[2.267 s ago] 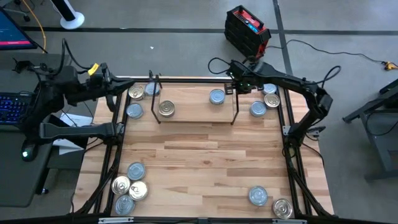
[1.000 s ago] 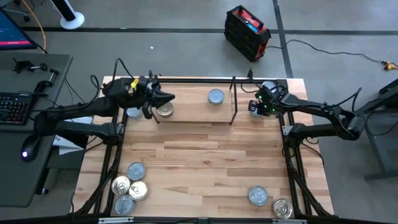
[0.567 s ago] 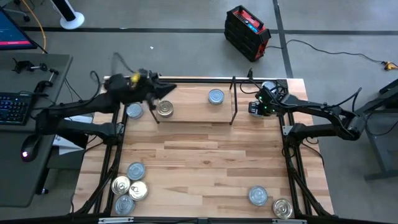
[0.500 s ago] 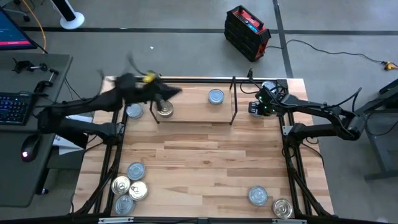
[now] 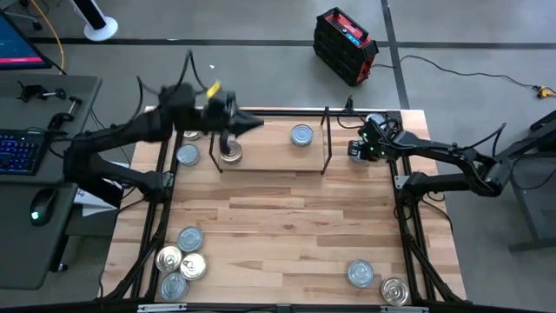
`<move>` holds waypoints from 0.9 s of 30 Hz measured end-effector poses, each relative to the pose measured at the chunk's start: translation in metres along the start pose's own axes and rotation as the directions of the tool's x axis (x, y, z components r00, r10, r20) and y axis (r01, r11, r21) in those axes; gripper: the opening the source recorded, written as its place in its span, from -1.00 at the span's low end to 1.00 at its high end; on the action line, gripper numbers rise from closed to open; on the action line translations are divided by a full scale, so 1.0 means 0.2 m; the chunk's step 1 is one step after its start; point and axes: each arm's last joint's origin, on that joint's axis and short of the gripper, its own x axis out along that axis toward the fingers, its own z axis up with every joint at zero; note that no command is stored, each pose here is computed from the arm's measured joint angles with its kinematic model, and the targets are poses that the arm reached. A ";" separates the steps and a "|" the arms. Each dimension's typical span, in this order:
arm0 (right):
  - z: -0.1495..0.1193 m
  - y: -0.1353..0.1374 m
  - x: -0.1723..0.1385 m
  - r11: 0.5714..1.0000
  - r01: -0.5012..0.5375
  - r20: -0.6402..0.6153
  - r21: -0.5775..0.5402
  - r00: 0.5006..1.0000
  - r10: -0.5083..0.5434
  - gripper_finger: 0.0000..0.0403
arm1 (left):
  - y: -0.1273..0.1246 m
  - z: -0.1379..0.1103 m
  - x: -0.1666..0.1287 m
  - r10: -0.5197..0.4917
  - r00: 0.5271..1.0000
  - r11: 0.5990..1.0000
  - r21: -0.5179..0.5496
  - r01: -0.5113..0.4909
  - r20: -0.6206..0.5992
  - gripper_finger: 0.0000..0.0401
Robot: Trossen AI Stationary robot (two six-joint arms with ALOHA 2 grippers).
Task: Stack canned seafood by type on shelf
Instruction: Stack the green tuna can on top of the other green tuna can on the shelf
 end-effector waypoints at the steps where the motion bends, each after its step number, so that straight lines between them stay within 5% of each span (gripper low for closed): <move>1: 0.00 0.00 0.00 1.000 -0.003 0.002 0.005 1.000 0.003 -1.00 | 0.06 0.00 0.03 0.044 0.998 0.999 0.000 -0.044 -0.035 -1.00; 4: 0.00 0.00 0.00 1.000 -0.009 0.004 0.027 1.000 0.009 -1.00 | 0.24 -0.09 0.13 0.111 0.980 0.986 -0.106 -0.130 -0.167 -1.00; 6: 0.00 0.00 0.00 0.999 -0.011 0.002 0.039 1.000 0.011 -1.00 | 0.29 -0.17 0.20 0.024 0.968 0.976 -0.203 -0.077 -0.248 -1.00; 9: 0.00 0.00 0.00 0.998 -0.018 -0.002 0.052 1.000 0.018 -1.00 | 0.16 -0.14 0.23 -0.198 0.960 0.966 -0.206 0.157 -0.198 -1.00; 11: 0.01 0.01 0.00 0.998 -0.022 0.000 0.052 1.000 0.022 -1.00 | 0.06 -0.13 0.25 -0.251 0.955 0.962 -0.151 0.227 -0.161 -1.00; 18: 0.01 0.01 0.00 0.998 -0.033 0.007 0.053 0.999 0.033 -1.00 | 0.01 -0.20 0.28 -0.154 0.975 0.984 -0.118 0.136 -0.159 -1.00; 27: 0.00 0.02 0.00 0.999 -0.052 -0.004 -0.016 0.999 0.051 -1.00 | -0.21 -0.60 0.30 -0.248 0.968 0.917 -0.329 0.225 -0.030 -1.00</move>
